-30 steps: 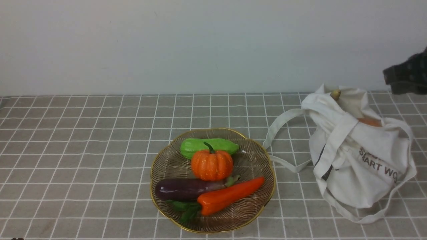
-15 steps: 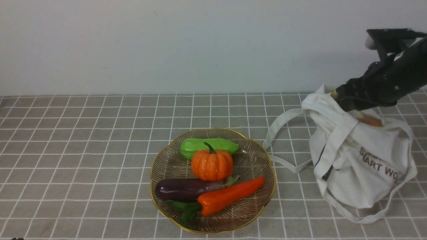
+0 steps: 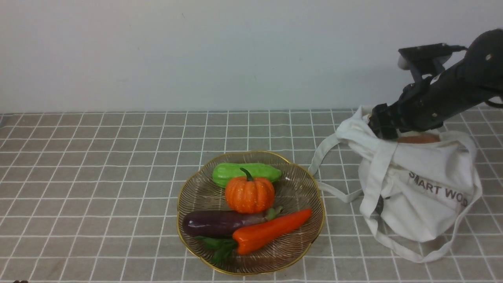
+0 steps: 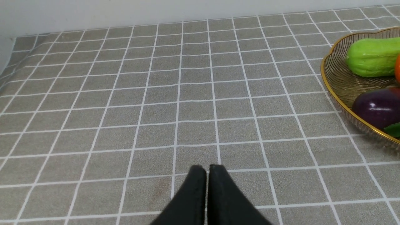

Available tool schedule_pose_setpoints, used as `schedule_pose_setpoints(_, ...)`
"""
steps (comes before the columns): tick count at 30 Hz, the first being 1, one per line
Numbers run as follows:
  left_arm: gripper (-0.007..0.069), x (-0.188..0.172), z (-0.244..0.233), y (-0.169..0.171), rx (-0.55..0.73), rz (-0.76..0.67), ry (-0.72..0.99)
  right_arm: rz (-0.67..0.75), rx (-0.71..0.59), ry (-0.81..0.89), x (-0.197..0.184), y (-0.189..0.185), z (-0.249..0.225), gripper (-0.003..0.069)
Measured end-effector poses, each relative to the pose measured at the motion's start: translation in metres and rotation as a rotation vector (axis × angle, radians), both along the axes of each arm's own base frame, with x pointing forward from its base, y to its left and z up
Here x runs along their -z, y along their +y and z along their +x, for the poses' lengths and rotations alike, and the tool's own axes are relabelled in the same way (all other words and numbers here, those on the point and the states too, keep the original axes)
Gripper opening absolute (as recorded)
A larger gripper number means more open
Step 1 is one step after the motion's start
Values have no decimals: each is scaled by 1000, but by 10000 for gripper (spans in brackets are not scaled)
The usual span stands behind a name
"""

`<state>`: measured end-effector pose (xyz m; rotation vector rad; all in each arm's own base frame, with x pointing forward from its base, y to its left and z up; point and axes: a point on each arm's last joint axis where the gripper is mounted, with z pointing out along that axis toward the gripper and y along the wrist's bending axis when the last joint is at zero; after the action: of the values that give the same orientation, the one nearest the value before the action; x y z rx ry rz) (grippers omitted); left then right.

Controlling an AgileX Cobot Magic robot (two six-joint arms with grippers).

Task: Take vegetables from bag on grey coffee tablecloth place on plate.
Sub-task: 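Reach into the white cloth bag and grasp a vegetable inside with the right gripper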

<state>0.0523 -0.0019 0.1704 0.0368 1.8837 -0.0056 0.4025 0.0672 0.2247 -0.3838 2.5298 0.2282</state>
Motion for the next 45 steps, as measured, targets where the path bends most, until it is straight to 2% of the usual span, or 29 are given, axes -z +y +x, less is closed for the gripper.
schedule_pose_setpoints(3,-5,0,0,0,0,0,0,0,8,-13,4,0,4,529)
schedule_pose_setpoints(5,-5,0,0,0,0,0,0,-1,17,-35,7,0,7,445)
schedule_pose_setpoints(7,-5,0,0,0,0,0,0,-3,21,-44,8,0,9,314)
schedule_pose_setpoints(9,-5,0,0,0,0,0,0,-10,18,-46,9,0,9,235)
schedule_pose_setpoints(15,-5,0,0,0,0,0,0,-86,-33,-34,-1,-5,2,235)
schedule_pose_setpoints(18,-5,0,0,0,0,0,0,-112,-42,-24,-22,-8,-11,235)
schedule_pose_setpoints(19,-5,0,0,0,0,0,0,-110,-32,-40,-41,-10,-20,235)
schedule_pose_setpoints(24,-5,0,0,0,0,0,0,-95,-7,-115,-89,-14,-47,235)
schedule_pose_setpoints(28,-5,0,0,0,0,0,0,-95,-11,-129,-105,-15,-60,235)
schedule_pose_setpoints(37,-5,0,0,0,0,0,0,-163,-17,-36,-92,-20,-60,235)
schedule_pose_setpoints(45,-5,0,0,0,0,0,0,-193,67,147,-44,-22,-42,235)
